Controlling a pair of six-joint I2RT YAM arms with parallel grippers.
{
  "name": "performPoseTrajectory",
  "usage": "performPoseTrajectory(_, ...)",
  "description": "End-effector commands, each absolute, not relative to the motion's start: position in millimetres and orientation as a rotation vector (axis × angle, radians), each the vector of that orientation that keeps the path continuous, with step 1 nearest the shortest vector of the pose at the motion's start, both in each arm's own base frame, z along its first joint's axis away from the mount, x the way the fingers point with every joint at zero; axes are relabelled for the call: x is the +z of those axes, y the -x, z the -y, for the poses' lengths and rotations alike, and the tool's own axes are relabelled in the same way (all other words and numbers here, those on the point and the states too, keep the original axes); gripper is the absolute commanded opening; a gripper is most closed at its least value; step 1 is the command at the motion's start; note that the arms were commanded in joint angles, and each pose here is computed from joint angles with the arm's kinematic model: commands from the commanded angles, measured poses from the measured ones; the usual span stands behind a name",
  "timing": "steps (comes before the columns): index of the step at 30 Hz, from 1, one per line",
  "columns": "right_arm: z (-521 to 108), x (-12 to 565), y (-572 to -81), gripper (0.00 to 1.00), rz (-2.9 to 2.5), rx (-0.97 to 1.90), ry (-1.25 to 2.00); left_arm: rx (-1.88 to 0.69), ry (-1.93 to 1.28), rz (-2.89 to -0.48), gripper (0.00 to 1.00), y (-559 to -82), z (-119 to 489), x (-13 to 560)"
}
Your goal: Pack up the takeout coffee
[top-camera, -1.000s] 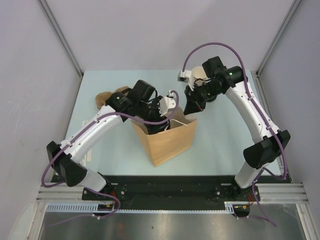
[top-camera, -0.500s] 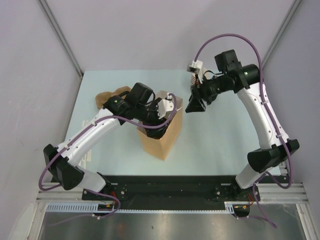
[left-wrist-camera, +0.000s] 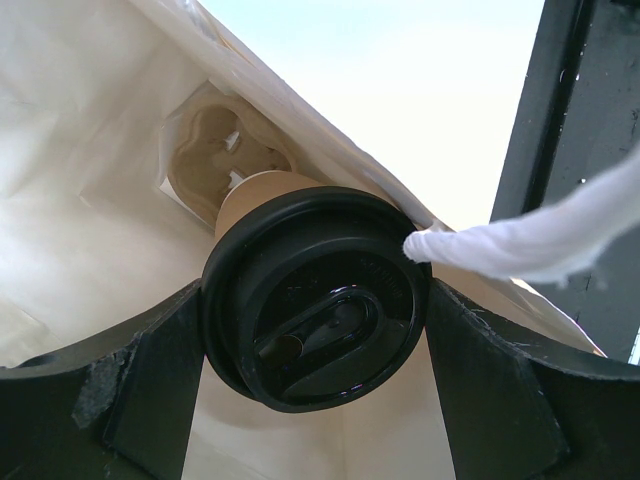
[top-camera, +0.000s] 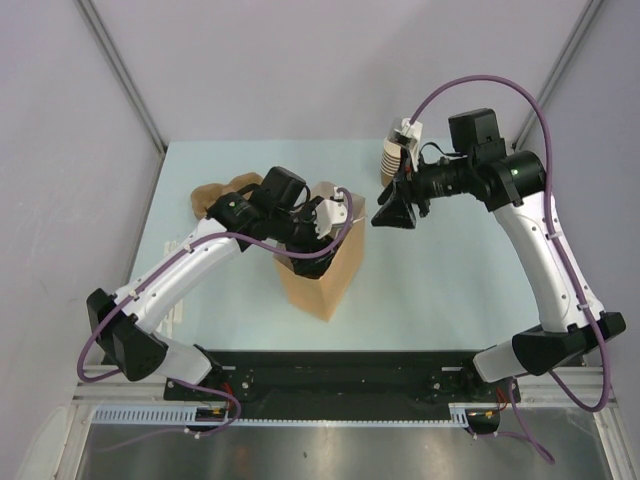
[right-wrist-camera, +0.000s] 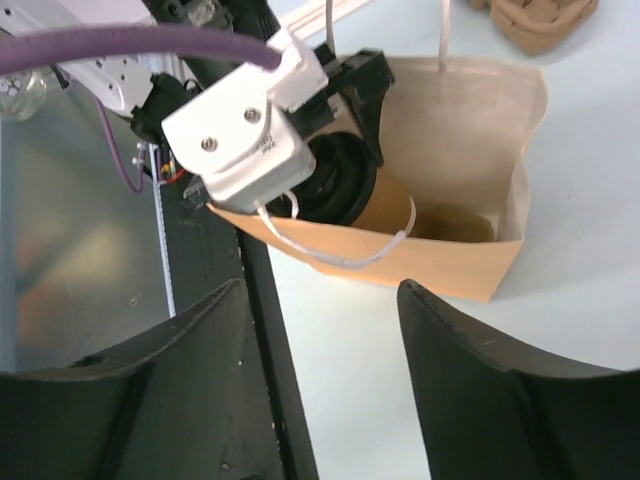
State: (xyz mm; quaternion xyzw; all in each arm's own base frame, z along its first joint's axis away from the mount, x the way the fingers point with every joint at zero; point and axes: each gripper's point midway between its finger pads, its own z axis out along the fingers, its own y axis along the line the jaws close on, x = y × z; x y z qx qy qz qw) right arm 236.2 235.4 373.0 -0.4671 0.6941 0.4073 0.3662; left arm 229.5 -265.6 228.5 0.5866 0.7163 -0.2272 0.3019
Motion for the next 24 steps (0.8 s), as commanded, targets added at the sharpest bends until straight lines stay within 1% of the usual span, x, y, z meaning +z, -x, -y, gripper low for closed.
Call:
performPoseTrajectory(1,-245,401,-246,0.65,-1.738,1.107,1.11,-0.602,-1.555,-1.815,0.32,-232,268,247)
performPoseTrajectory(5,-254,400,-253,0.64,-1.764,1.183,1.074,-0.603,-1.556,-1.82,0.32,-232,269,245)
performPoseTrajectory(7,-260,398,-249,0.61,-1.733,1.188,1.113,-0.603,-1.55,-1.823,0.32,-234,270,245)
performPoseTrajectory(10,-265,378,-240,0.59,-1.761,1.153,1.19,-0.604,-1.549,-1.826,0.32,-235,271,246)
performPoseTrajectory(11,-263,361,-238,0.58,-1.788,1.131,1.225,-0.602,-1.549,-1.827,0.32,-235,271,245)
performPoseTrajectory(14,-260,337,-232,0.54,-1.81,1.075,1.305,-0.606,-1.539,-1.829,0.32,-235,271,248)
performPoseTrajectory(18,-252,330,-223,0.47,-1.799,1.024,1.347,-0.609,-1.517,-1.832,0.31,-235,270,252)
performPoseTrajectory(19,-251,328,-222,0.43,-1.803,1.016,1.352,-0.616,-1.511,-1.831,0.31,-234,270,253)
performPoseTrajectory(21,-246,318,-219,0.39,-1.826,1.004,1.369,-0.639,-1.511,-1.813,0.31,-232,271,255)
performPoseTrajectory(22,-244,318,-218,0.32,-1.827,1.0,1.368,-0.635,-1.512,-1.808,0.31,-232,272,256)
performPoseTrajectory(24,-242,317,-216,0.22,-1.825,0.998,1.373,-0.623,-1.517,-1.824,0.31,-234,270,253)
